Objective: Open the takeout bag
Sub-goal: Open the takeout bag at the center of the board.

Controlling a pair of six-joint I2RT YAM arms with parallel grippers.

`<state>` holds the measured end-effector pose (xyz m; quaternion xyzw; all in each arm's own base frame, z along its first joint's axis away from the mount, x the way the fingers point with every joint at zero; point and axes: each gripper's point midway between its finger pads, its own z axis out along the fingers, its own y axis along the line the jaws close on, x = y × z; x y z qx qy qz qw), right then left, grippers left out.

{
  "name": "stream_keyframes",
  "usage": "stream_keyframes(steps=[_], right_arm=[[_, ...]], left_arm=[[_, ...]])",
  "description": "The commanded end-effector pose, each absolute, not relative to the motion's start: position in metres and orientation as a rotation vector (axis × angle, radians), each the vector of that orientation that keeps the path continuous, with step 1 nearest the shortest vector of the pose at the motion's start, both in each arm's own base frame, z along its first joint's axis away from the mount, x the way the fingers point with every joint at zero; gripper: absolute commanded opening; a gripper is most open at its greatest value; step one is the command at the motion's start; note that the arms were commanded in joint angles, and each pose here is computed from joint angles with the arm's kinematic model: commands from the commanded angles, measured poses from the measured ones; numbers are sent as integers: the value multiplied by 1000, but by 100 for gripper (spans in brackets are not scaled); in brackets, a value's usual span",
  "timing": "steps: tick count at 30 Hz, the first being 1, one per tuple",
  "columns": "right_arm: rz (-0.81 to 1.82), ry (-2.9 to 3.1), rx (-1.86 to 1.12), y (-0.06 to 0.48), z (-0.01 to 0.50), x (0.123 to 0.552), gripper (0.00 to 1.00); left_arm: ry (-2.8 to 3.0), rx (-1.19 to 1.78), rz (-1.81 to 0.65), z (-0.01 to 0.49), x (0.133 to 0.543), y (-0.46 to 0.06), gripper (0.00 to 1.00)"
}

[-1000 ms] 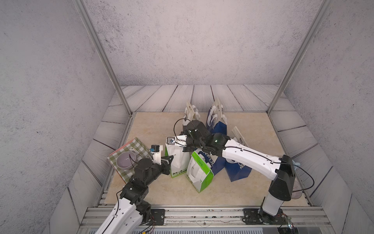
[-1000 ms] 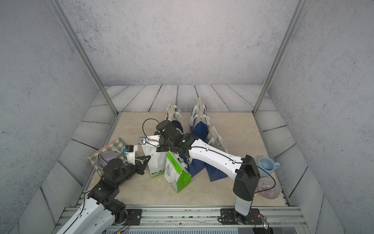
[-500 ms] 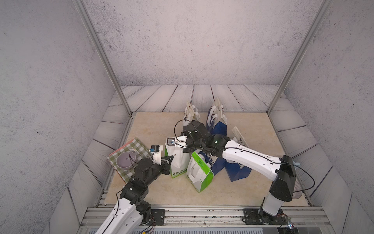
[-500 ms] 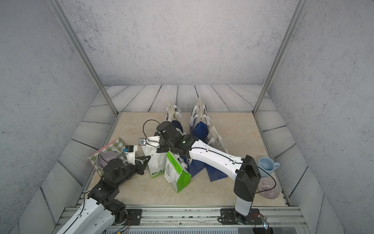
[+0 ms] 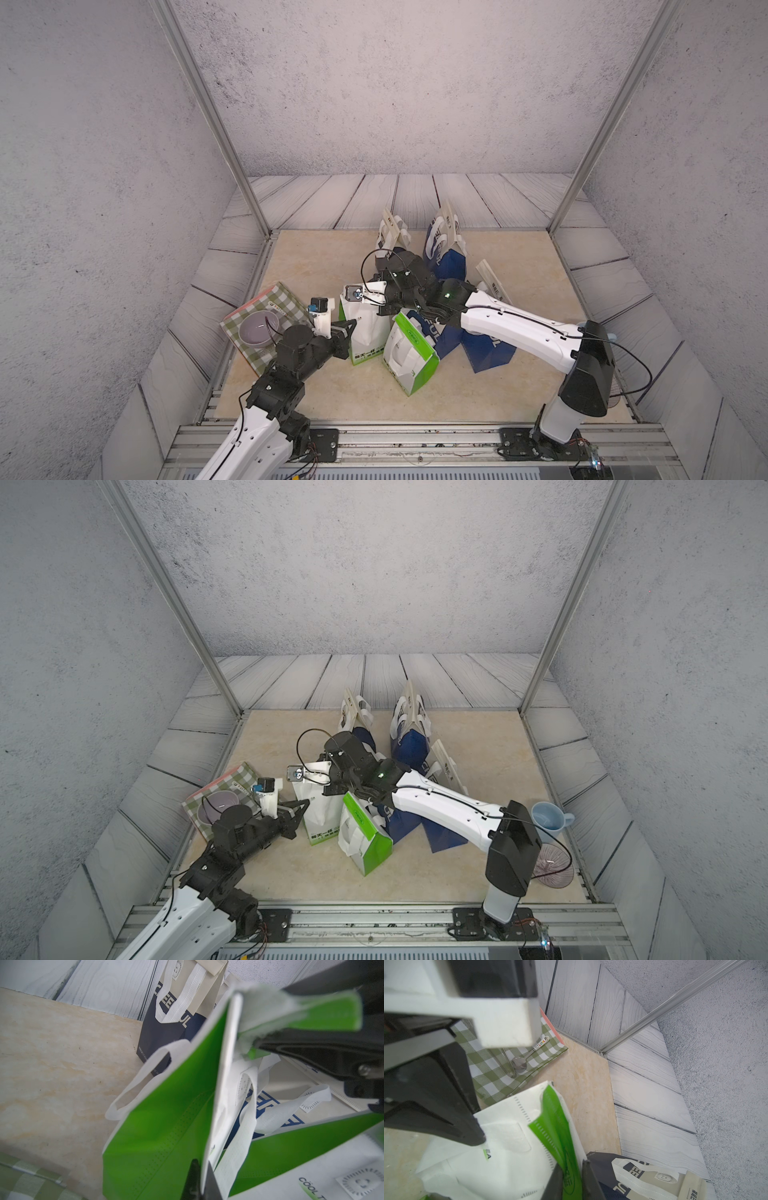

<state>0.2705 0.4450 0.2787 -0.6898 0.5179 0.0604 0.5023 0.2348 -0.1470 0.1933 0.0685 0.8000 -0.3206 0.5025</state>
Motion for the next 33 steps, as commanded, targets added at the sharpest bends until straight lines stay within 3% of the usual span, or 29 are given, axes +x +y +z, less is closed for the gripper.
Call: stream_keyframes(steps=[1, 12, 16, 23, 33], right_arm=[[167, 1263, -1683, 441, 275, 262, 21], [177, 1226, -1674, 444, 279, 256, 24], [160, 1196, -1637, 445, 284, 259, 29], [168, 1166, -1659, 446, 281, 254, 25], [227, 1061, -1661, 447, 294, 236, 28]], left_arm=[[1878, 174, -799, 205, 235, -150, 0], [1879, 172, -804, 205, 235, -150, 0], [1878, 170, -802, 205, 234, -149, 0], [1879, 170, -804, 204, 234, -150, 0], [1876, 169, -806, 205, 234, -150, 0]])
